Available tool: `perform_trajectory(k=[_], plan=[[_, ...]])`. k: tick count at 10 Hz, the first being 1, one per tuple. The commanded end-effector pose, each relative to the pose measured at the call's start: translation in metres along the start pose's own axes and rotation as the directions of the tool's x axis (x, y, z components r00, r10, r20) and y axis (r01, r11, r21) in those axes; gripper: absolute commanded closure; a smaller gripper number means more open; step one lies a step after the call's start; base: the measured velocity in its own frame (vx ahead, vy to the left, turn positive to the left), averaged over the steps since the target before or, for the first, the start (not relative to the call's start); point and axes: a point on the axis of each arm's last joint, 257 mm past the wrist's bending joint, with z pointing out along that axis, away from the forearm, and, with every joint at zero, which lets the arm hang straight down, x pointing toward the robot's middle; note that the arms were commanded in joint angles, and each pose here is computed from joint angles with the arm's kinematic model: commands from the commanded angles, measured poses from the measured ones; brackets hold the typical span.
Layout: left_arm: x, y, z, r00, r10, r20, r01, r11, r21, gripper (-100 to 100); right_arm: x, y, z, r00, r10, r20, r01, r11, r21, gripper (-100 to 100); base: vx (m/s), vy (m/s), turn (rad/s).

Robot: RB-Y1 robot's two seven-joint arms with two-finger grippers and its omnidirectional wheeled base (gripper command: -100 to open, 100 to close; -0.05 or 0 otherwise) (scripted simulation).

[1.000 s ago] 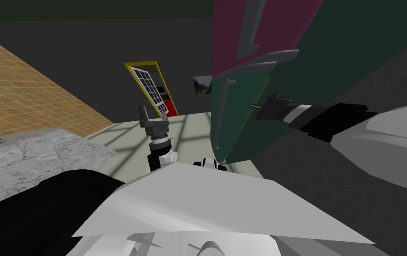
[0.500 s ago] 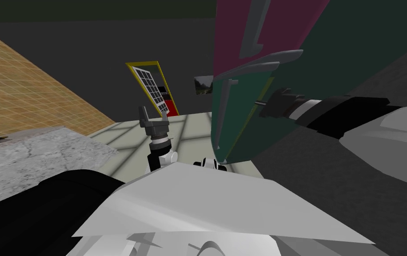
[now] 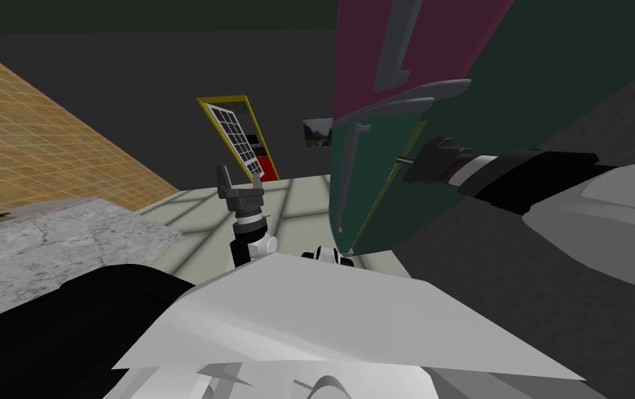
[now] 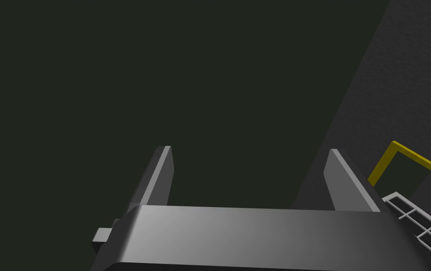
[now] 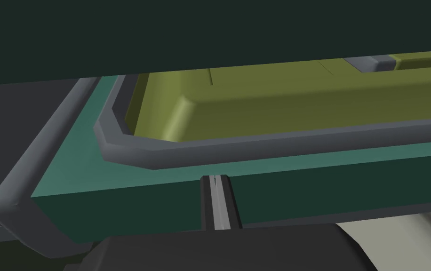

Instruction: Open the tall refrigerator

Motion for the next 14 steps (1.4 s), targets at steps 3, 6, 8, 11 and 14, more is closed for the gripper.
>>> perform_trajectory(k=[3,6,8,11,14], plan=[[0.0,0.0,0.0,1.0,0.0,0.0,0.0,1.0,0.0,0,0.003,-0.042,-0.008,0.99,-0.129,-0.054,0.133,0.989,0.071,-100,0.001,0.007,0.046],[0.0,0.0,0.0,1.0,0.0,0.0,0.0,1.0,0.0,0,-0.004,-0.066,-0.015,0.959,-0.263,-0.105,0.273,0.957,0.097,-100,-0.028,0.034,0.035],[0.0,0.0,0.0,1.0,0.0,0.0,0.0,1.0,0.0,0,-0.015,-0.076,-0.02,0.939,-0.326,-0.113,0.338,0.935,0.111,-100,-0.02,0.01,0.036],[0.0,0.0,0.0,1.0,0.0,0.0,0.0,1.0,0.0,0,-0.024,-0.065,-0.02,0.936,-0.339,-0.092,0.347,0.933,0.094,-100,-0.019,0.001,-0.016],[0.0,0.0,0.0,1.0,0.0,0.0,0.0,1.0,0.0,0,-0.016,-0.065,-0.019,0.934,-0.339,-0.114,0.349,0.933,0.087,100,-0.007,0.105,-0.046]])
